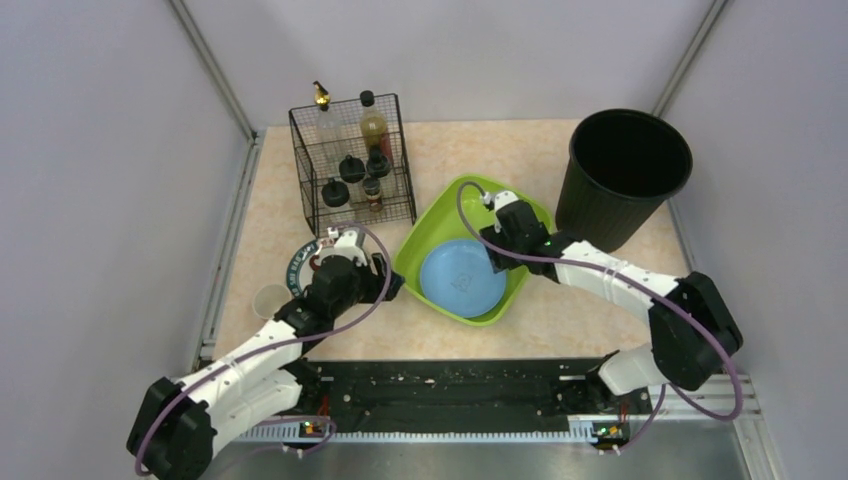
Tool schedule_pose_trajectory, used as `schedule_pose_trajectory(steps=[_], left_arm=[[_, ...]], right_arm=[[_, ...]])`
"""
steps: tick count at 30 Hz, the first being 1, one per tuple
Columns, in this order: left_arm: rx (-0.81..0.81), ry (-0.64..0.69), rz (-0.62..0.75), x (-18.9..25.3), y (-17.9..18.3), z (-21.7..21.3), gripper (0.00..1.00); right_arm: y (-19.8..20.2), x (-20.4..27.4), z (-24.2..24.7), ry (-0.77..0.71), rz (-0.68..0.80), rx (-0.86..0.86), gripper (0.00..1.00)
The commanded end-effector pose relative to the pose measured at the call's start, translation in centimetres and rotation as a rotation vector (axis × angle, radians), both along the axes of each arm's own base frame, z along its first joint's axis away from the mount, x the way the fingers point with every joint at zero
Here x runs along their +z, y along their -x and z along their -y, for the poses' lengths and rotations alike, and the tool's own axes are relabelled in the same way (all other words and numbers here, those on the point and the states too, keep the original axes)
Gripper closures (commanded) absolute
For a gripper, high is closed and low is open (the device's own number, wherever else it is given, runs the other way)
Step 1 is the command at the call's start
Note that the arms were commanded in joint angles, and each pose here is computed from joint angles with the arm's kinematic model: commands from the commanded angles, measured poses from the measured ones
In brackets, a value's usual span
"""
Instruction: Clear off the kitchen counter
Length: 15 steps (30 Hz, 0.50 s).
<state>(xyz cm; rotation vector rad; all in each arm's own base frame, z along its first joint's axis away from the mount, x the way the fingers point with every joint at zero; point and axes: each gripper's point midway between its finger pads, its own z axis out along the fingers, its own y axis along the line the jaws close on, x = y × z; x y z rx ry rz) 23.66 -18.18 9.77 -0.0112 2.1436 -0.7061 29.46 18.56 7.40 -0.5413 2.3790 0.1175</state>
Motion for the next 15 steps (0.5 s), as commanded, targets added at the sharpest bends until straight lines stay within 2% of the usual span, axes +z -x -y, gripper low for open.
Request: schedule_pose_trajectory(steps=[1,8,15], left_arm=[[0.084,-0.009,0.059,1.4,-0.8,-1.5,0.28],[0.229,-0.002,0.001,1.6,0.3,-4.1,0.15],[0.434,0.090,-0.115,0.9,1.9,-6.5,0.14]], right_arm=[[-1.8,7.2,-0.9,-0.106,0.164,-0.040,0.44],[-1.0,11.0,-2.4,-0.175,0.223,0.012,0.44],[0.0,12.7,-4.4,-0.204,0.248,0.080,0.44]])
